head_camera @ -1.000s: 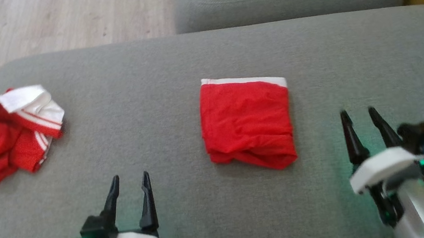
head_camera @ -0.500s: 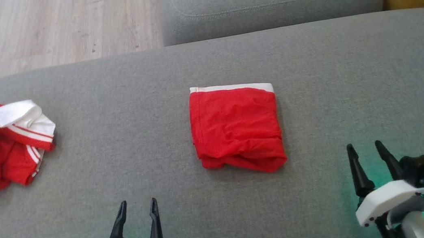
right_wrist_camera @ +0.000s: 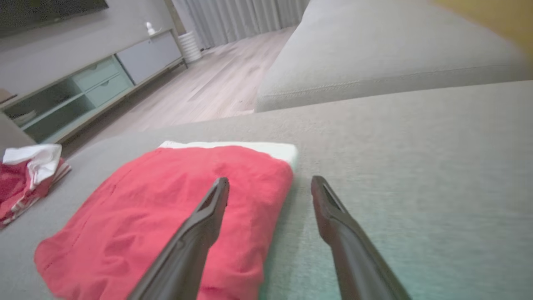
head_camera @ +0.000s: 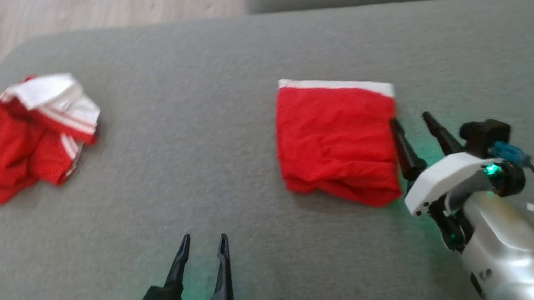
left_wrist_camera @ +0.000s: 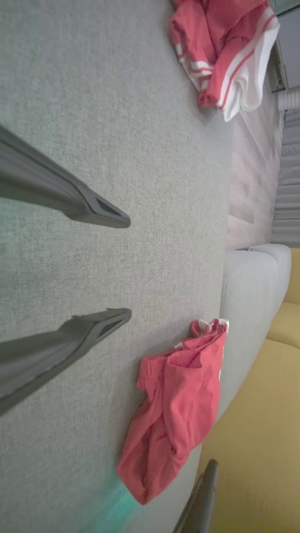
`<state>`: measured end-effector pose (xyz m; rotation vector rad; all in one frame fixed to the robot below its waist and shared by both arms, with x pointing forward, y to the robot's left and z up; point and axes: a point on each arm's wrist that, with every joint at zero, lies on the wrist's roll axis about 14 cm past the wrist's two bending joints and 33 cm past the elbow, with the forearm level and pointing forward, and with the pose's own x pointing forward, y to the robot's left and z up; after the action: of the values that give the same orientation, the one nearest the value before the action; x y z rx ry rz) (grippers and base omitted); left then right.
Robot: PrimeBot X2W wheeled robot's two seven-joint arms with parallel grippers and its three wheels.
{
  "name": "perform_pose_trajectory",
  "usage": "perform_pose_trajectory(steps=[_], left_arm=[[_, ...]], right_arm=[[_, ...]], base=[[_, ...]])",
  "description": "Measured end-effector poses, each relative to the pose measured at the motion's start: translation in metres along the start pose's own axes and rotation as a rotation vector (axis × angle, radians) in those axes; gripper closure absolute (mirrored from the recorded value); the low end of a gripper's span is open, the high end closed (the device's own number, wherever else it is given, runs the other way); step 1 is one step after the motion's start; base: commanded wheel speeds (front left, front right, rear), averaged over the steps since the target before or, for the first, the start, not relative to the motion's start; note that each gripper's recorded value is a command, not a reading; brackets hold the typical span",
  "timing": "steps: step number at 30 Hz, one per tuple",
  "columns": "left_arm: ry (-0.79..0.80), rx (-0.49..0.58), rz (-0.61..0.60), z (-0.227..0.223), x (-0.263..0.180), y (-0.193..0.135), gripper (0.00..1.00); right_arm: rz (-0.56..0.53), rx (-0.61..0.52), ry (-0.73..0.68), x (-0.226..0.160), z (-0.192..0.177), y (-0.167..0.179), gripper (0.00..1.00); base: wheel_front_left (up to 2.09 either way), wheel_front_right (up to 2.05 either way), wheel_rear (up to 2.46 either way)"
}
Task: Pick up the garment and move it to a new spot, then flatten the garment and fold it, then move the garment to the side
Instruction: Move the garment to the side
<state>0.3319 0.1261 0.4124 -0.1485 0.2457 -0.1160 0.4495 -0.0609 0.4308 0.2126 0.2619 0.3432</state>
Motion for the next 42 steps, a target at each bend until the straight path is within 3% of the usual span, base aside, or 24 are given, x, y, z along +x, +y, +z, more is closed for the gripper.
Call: perform_pose_trajectory(steps=[5,6,7,12,19,28,35,42], left_arm=[[0.027,-0.016,0.046,-0.008,-0.002,0.012,0.00],[0.033,-0.017,0.057,-0.009,-0.002,0.015,0.00],[0.037,-0.020,0.065,-0.010,-0.002,0.018,0.00],[0.049,-0.021,0.069,-0.013,0.002,0.019,0.00],[0.046,0.004,-0.037,-0.010,0.022,-0.007,0.00],[0.009,0.053,-0.357,0.006,0.066,-0.104,0.00],[0.026,0.072,-0.618,-0.001,0.065,-0.188,0.00],[0.061,0.064,-0.732,-0.014,0.060,-0.224,0.00]], right_arm=[[0.030,0.007,0.161,0.010,-0.048,0.010,0.00],[0.033,0.010,0.190,0.010,-0.058,0.011,0.73],[0.033,0.016,0.209,0.011,-0.064,0.011,1.00],[0.026,0.016,0.180,0.023,-0.054,0.008,1.00],[-0.069,0.040,0.090,-0.002,-0.031,-0.028,1.00],[-0.255,0.078,0.047,-0.079,-0.034,-0.083,1.00],[-0.409,0.109,0.004,-0.134,-0.033,-0.118,1.00],[-0.493,0.098,-0.005,-0.160,-0.033,-0.138,1.00]], base=[[0.00,0.00,0.00],[0.00,0.00,0.00],[0.00,0.00,0.00],[0.00,0.00,0.00],[0.00,0.00,0.00],[0.00,0.00,0.00],[0.00,0.00,0.00],[0.00,0.00,0.00]])
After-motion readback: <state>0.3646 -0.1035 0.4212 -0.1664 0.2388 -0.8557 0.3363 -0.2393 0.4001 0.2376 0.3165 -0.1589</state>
